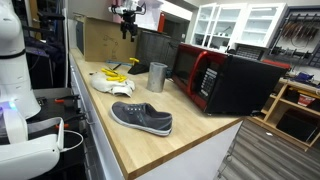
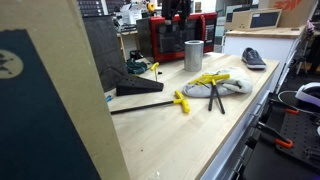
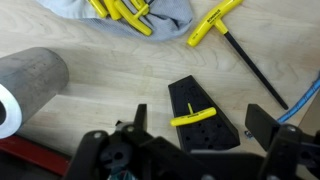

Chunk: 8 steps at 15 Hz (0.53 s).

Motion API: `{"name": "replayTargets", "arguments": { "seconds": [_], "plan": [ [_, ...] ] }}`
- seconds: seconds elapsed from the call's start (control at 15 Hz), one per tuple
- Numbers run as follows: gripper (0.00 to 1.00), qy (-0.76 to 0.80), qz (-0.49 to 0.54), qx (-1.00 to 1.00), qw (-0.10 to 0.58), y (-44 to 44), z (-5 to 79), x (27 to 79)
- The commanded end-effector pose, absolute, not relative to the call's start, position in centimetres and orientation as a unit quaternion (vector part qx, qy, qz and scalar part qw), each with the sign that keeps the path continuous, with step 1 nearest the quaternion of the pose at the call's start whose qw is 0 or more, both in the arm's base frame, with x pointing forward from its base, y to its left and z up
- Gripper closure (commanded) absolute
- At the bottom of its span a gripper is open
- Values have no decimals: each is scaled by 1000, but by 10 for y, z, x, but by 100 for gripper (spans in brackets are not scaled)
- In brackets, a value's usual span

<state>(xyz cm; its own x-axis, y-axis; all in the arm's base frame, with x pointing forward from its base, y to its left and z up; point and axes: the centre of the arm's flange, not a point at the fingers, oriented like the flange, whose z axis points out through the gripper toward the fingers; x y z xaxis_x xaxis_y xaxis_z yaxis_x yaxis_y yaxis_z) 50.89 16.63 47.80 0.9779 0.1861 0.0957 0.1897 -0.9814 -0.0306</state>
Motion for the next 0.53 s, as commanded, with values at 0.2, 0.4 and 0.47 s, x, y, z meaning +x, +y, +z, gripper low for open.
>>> {"name": "replayTargets", "arguments": {
  "seconds": [0.2,0.4,0.47],
  "plan": [
    [0,-109,-35,-993,24,153,496,490],
    [0,-113,-31,-993,21,151,501,486],
    [0,-110,-27,-993,21,151,503,485]
  ]
}}
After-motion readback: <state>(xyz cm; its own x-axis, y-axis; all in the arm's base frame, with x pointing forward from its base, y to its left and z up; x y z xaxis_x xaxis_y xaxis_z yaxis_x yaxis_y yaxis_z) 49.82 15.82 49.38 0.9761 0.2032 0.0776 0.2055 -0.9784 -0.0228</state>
